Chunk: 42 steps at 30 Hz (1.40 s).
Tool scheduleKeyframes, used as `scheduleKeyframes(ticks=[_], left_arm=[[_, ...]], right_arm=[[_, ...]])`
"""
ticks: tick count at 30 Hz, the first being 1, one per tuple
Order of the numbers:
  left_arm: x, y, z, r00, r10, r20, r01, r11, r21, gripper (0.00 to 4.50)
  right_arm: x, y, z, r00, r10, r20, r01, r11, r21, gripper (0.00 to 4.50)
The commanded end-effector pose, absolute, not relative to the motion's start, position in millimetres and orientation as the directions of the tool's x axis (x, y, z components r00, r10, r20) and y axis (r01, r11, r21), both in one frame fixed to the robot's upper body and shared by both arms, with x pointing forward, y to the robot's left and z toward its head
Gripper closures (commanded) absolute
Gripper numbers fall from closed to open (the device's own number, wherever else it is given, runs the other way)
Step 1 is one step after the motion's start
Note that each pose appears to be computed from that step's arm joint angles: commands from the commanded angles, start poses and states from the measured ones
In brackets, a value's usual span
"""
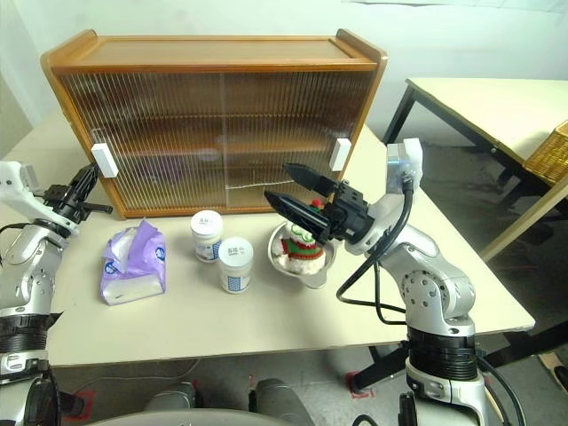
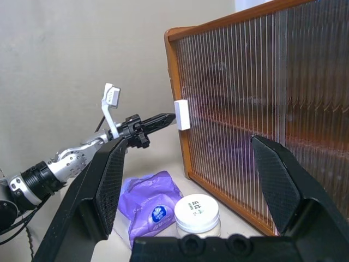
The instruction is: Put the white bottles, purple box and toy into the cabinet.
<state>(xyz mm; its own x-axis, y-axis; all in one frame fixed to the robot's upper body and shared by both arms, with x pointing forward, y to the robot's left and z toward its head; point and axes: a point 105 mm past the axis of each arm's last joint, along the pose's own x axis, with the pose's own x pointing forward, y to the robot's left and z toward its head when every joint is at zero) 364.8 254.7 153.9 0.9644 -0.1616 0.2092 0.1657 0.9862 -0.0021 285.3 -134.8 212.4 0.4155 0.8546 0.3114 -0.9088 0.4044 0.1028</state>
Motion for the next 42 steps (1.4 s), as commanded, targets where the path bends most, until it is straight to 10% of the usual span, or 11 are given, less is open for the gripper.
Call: scheduleKeyframes(ticks=[1,42], left_arm=[[370.0,248.2,154.8,0.96,-0.193,0.205,0.194,0.981,0.017,4.48],[394.9,129.6,164.1,0.783,-0.581,0.22,0.597,0.802,-0.006,4.48]], right_arm=[[283.4,-135.6,215.2,0.417,0.854,0.311,-0.907,0.413,0.082,0.0],[283.1,-138.6,213.1,0.445,0.842,0.306,-0.893,0.441,0.085,0.0]])
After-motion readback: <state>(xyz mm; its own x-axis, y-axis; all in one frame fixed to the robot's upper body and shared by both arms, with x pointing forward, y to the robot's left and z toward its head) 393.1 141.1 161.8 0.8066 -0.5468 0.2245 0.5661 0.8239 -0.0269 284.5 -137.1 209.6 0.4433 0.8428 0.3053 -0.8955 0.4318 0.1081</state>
